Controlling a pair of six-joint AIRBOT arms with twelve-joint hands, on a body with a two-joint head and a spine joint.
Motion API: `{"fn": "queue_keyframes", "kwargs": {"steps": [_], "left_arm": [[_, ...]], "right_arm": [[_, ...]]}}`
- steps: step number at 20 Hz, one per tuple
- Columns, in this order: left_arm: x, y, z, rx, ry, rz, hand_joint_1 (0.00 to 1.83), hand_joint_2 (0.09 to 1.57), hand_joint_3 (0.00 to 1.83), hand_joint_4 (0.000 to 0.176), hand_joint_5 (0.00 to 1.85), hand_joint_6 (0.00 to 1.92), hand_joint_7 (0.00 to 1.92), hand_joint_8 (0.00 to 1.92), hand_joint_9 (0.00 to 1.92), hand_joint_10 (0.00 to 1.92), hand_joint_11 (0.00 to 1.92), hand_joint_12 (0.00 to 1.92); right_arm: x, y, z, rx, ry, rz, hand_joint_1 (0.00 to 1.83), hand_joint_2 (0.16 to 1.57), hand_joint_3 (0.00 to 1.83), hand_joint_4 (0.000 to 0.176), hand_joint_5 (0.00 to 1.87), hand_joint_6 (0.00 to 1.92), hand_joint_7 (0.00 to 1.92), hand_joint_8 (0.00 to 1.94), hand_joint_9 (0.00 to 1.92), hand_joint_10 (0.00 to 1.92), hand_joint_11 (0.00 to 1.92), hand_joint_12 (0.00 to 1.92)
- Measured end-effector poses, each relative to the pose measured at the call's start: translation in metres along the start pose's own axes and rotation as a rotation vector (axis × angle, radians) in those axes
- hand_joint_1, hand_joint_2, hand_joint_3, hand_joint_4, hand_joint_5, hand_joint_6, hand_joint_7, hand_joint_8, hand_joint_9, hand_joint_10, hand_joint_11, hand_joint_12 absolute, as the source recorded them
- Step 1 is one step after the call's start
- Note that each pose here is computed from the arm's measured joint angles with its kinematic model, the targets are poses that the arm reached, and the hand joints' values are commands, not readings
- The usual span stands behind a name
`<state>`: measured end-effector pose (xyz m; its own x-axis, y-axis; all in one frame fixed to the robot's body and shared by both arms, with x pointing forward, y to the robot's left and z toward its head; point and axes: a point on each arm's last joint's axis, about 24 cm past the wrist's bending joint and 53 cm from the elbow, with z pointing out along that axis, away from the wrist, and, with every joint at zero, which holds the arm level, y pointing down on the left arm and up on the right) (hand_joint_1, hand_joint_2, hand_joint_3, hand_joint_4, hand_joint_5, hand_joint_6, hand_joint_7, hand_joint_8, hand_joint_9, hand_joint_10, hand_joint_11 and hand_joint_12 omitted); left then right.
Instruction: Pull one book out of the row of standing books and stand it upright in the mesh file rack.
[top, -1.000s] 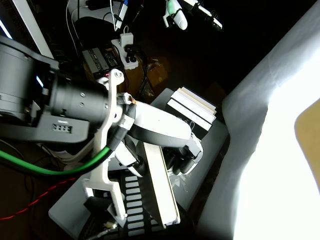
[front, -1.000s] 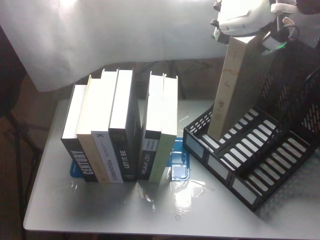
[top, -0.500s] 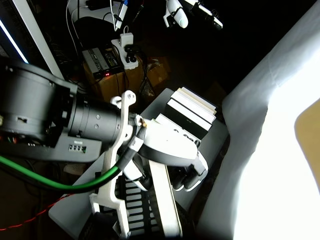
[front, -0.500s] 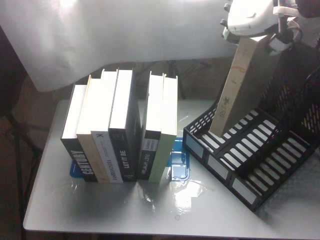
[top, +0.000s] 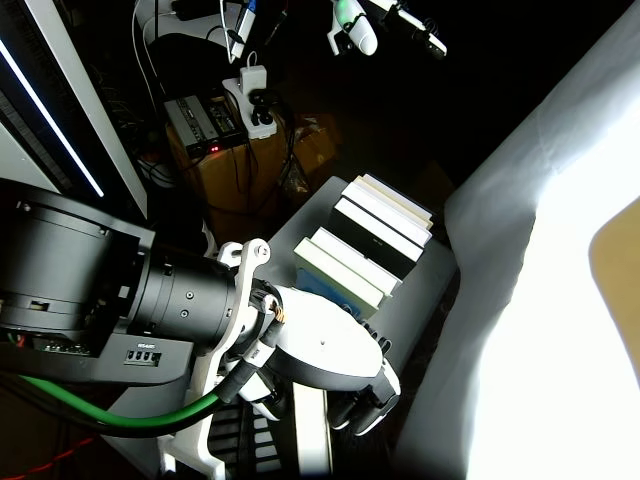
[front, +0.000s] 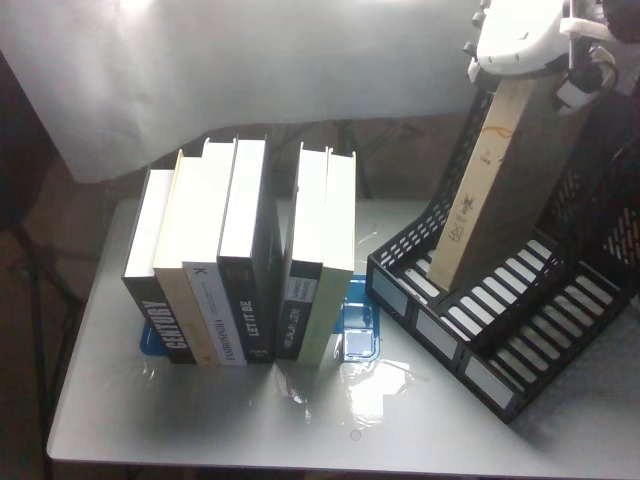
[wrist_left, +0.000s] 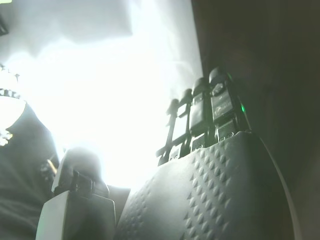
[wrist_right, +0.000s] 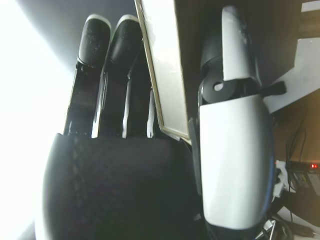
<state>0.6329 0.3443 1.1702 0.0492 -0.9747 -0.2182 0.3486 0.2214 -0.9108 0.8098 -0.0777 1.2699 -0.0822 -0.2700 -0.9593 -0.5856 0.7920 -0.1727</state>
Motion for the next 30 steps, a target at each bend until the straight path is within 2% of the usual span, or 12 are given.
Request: {"fn": "queue_keyframes", "kwargs": {"steps": [2,4,6,8,10,12,16,18,19,22,26,30], "left_arm": [[-0.001,0.001,0.0,-0.002,-0.004,0.0,0.17,1.28,0.0,0.0,0.0,0.0,0.0,0.0,0.0,0.0,0.0,0.0],[-0.001,0.001,0.0,-0.002,-0.005,0.0,0.19,1.28,0.0,0.0,0.0,0.0,0.0,0.0,0.0,0.0,0.0,0.0],[-0.001,0.001,0.0,-0.003,-0.004,-0.001,0.17,1.28,0.0,0.0,0.0,0.0,0.0,0.0,0.0,0.0,0.0,0.0],[0.0,0.0,0.0,-0.001,0.0,-0.001,0.17,1.27,0.0,0.0,0.0,0.0,0.0,0.0,0.0,0.0,0.0,0.0],[0.0,0.001,0.0,-0.003,-0.003,-0.001,0.17,1.27,0.0,0.0,0.0,0.0,0.0,0.0,0.0,0.0,0.0,0.0],[0.0,0.002,-0.001,-0.005,-0.005,-0.002,0.14,1.26,0.0,0.018,0.0,0.0,0.0,0.0,0.0,0.0,0.0,0.0],[0.001,0.002,-0.001,-0.005,-0.002,-0.003,0.15,1.26,0.0,0.0,0.0,0.0,0.0,0.0,0.0,0.0,0.0,0.0],[0.001,0.002,-0.001,-0.005,-0.003,-0.004,0.16,1.25,0.0,0.006,0.0,0.0,0.0,0.0,0.0,0.0,0.0,0.0],[0.001,0.003,-0.001,-0.006,-0.003,-0.004,0.15,1.25,0.0,0.009,0.0,0.0,0.0,0.0,0.0,0.0,0.0,0.0],[0.002,0.002,-0.001,-0.004,0.003,-0.004,0.13,1.24,0.0,0.022,0.0,0.0,0.0,0.0,0.0,0.0,0.0,0.0],[0.004,0.002,-0.001,-0.003,0.008,-0.004,0.12,1.23,0.0,0.05,0.0,0.0,0.0,0.0,0.0,0.0,0.0,0.0],[0.009,0.001,0.003,0.0,0.031,-0.006,0.1,1.22,0.0,0.096,0.0,0.0,0.0,0.0,0.0,0.0,0.0,0.0]], "right_arm": [[0.014,-0.001,0.004,0.004,0.025,-0.001,1.33,1.25,0.0,0.0,0.64,1.48,0.82,1.22,0.61,1.59,0.18,1.76],[0.022,-0.004,0.004,0.009,0.043,0.006,1.12,1.31,0.0,0.0,0.53,1.62,0.73,1.41,0.46,1.06,0.05,1.7],[0.024,-0.011,0.003,0.026,0.049,0.001,1.08,1.24,0.0,0.0,0.45,0.57,0.59,0.48,0.46,0.8,0.08,1.57],[0.024,-0.015,0.003,0.036,0.048,0.001,1.14,1.19,0.0,0.0,0.5,0.21,0.61,0.1,0.44,0.61,0.01,1.56],[0.023,-0.016,0.003,0.04,0.046,0.0,1.14,1.15,0.0,0.0,0.43,0.07,0.49,0.01,0.34,0.45,0.0,1.45],[0.023,-0.016,0.004,0.04,0.046,-0.006,1.15,1.12,0.0,0.0,0.33,0.01,0.36,0.0,0.26,0.39,0.0,1.36],[0.023,-0.012,0.005,0.036,0.048,-0.021,1.06,0.99,0.0,0.013,0.08,0.0,0.1,0.0,0.1,0.25,0.0,0.96],[0.022,-0.009,0.005,0.03,0.047,-0.025,1.01,0.98,0.0,0.04,0.0,0.0,0.0,0.0,0.01,0.01,0.0,0.26],[0.022,-0.006,0.005,0.025,0.046,-0.027,0.99,0.97,0.0,0.029,0.0,0.0,0.0,0.0,0.0,0.0,0.0,0.05],[0.02,-0.002,-0.001,0.014,0.038,0.008,0.78,1.04,0.02,0.0,0.0,0.0,0.0,0.0,0.0,0.0,0.0,0.0],[-0.002,0.012,-0.02,-0.039,-0.005,0.074,0.31,1.25,0.03,0.0,0.0,0.0,0.0,0.0,0.0,0.0,0.0,0.0],[-0.038,0.019,-0.044,-0.15,-0.144,0.322,0.24,1.28,0.02,0.012,0.0,0.0,0.0,0.0,0.0,0.0,0.0,0.0]]}}
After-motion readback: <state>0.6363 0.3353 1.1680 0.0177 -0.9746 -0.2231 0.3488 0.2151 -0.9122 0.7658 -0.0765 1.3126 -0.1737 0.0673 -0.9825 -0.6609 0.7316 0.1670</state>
